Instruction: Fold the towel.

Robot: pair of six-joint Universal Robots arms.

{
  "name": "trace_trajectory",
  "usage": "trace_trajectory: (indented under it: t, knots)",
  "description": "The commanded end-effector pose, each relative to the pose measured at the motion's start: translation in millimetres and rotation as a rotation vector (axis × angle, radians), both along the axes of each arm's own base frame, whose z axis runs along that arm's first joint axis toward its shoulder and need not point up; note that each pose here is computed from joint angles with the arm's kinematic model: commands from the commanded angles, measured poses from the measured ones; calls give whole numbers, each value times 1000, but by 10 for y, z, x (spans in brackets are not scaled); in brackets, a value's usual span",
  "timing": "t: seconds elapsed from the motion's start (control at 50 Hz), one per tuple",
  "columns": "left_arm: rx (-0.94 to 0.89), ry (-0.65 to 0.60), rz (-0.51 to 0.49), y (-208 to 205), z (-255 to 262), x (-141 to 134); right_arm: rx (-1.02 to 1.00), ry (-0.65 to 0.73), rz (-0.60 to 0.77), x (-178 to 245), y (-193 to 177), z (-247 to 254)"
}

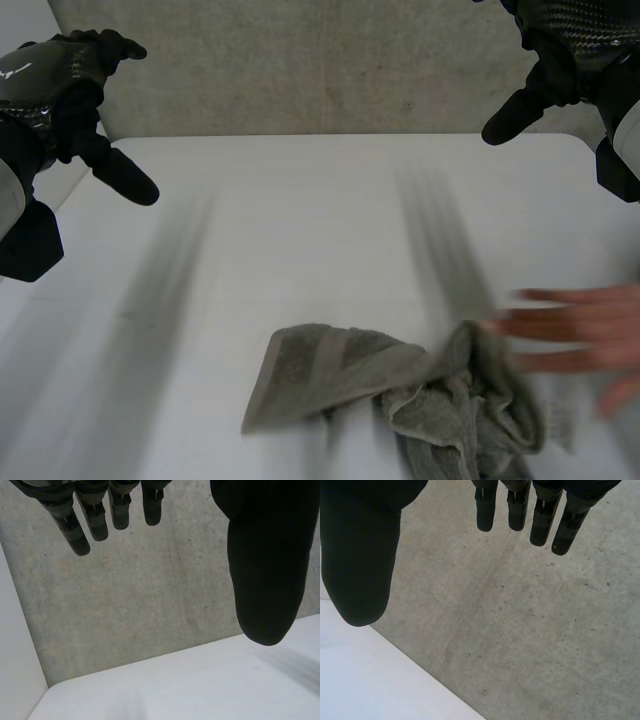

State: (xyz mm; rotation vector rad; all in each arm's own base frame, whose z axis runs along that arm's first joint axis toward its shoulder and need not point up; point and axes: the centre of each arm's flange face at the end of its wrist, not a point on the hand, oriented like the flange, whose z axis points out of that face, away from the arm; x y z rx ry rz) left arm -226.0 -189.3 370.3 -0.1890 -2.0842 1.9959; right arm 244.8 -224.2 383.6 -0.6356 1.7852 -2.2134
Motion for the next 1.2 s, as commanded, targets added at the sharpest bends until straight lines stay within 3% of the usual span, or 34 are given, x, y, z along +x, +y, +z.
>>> trace_trajectory:
  t: [0.02,0.22,0.4,0.58,0.78,0.86,0.94,1.2]
  knots:
    - [6,-6,-20,25,-28,-28,1,4,5,13,5,-10]
    - [80,-42,-149,6,-260,-189,3,44,66,85,14,-61]
    - [279,-128,-320,297,-884,-574,168,259,144,146,-4,-465]
    - [389,-118,-276,464,-1451,-650,566,436,178,7,126,-1238]
    - [469,-144,-292,590,-1886,-666,707,599,207,-264,232,-1898]
    - [484,-160,-305,628,-1993,-698,693,584,192,-272,150,-1988]
    - [489,-167,-313,613,-2127,-754,530,486,115,-234,-116,-1953]
    - [499,-194,-356,596,-2444,-983,463,290,87,-169,-230,-1793]
